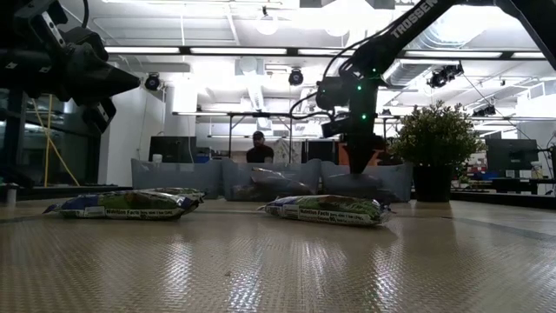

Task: Pick and place Granola Bars by type
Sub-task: Put the red granola bar into the right black bin, then put the right blue granola bar into the left black bin

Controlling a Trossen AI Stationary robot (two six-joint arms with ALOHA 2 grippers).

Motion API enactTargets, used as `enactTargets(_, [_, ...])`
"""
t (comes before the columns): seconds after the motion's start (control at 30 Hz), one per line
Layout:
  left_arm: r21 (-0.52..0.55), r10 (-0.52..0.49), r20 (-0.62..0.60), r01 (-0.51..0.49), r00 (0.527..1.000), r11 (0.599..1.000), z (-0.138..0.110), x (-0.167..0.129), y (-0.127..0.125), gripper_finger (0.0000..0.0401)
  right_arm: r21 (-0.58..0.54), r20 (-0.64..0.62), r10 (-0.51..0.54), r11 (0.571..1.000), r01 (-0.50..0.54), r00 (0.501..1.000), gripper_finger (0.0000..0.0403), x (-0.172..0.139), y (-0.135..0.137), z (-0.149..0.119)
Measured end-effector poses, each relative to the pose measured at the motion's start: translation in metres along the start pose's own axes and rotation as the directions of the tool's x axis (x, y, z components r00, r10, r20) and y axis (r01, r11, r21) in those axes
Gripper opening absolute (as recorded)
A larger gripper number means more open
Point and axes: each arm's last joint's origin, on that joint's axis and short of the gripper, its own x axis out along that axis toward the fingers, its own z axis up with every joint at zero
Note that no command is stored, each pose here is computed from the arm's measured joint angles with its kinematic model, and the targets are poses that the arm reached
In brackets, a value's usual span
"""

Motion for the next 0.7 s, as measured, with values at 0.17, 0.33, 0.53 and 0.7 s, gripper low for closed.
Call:
enactTargets(0.17, [0.0, 0.0, 0.0, 0.0, 1.0, 1.0, 0.0, 0.0, 0.0, 0.0001, 0.078, 0.023, -0.011, 0.997, 0.009, 1.0, 0.0122, -0.01, -0.001, 0.0])
enactTargets(0.33, [0.0, 0.0, 0.0, 0.0, 1.0, 1.0, 0.0, 0.0, 0.0, 0.0001, 0.11, 0.093, -0.011, 0.994, 0.0, 0.996, 0.0126, -0.033, -0.001, -0.003])
enactTargets(0.53, [0.0, 0.0, 0.0, 0.0, 1.0, 1.0, 0.0, 0.0, 0.0, 0.0001, 0.141, 0.274, 0.063, 0.984, -0.105, 0.96, 0.0126, -0.074, 0.002, -0.007])
enactTargets(0.7, [0.0, 0.0, 0.0, 0.0, 1.0, 1.0, 0.0, 0.0, 0.0, 0.0001, 0.228, 0.436, 0.174, 0.928, -0.295, 0.883, 0.0126, -0.104, 0.007, -0.011])
